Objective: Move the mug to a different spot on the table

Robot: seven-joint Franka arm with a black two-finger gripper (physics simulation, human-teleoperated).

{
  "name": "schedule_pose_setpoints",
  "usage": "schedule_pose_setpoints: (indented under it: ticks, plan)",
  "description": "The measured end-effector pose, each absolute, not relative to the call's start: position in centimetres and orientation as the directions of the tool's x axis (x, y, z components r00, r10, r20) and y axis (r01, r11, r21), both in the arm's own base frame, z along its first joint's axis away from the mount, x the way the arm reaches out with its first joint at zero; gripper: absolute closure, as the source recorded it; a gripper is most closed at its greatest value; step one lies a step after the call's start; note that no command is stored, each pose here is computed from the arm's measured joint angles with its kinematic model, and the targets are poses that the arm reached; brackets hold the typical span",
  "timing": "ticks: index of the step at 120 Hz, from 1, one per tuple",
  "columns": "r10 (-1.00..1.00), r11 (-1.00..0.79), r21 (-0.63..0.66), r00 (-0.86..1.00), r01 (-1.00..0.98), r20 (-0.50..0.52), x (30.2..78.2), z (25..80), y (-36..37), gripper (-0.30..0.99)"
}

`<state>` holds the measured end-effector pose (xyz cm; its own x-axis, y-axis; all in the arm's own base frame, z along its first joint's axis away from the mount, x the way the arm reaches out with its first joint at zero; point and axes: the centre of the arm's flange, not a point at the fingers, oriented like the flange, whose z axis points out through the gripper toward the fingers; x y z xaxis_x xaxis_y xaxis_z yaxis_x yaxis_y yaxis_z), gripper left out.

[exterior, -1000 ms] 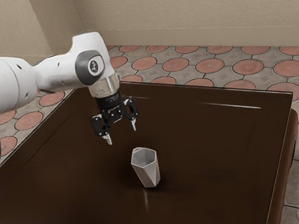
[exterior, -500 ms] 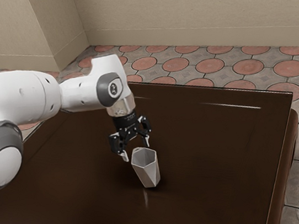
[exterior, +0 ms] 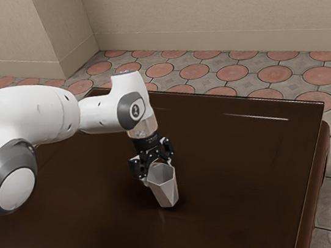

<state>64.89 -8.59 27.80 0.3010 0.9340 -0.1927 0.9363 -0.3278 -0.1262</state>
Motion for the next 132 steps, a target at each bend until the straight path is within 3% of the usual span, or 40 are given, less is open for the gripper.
schedule_pose_setpoints:
  ticks: [55,96,132]
  plan:
    - [0.910,-0.392,-0.100,0.370,0.914,-0.188,65.1,28.4,-8.3,0.47]
    - [0.901,-0.406,-0.065,0.388,0.911,-0.192,65.3,30.7,-6.5,0.64]
    - [0.885,-0.258,-0.054,0.214,0.965,-0.415,65.0,31.9,2.8,0.74]
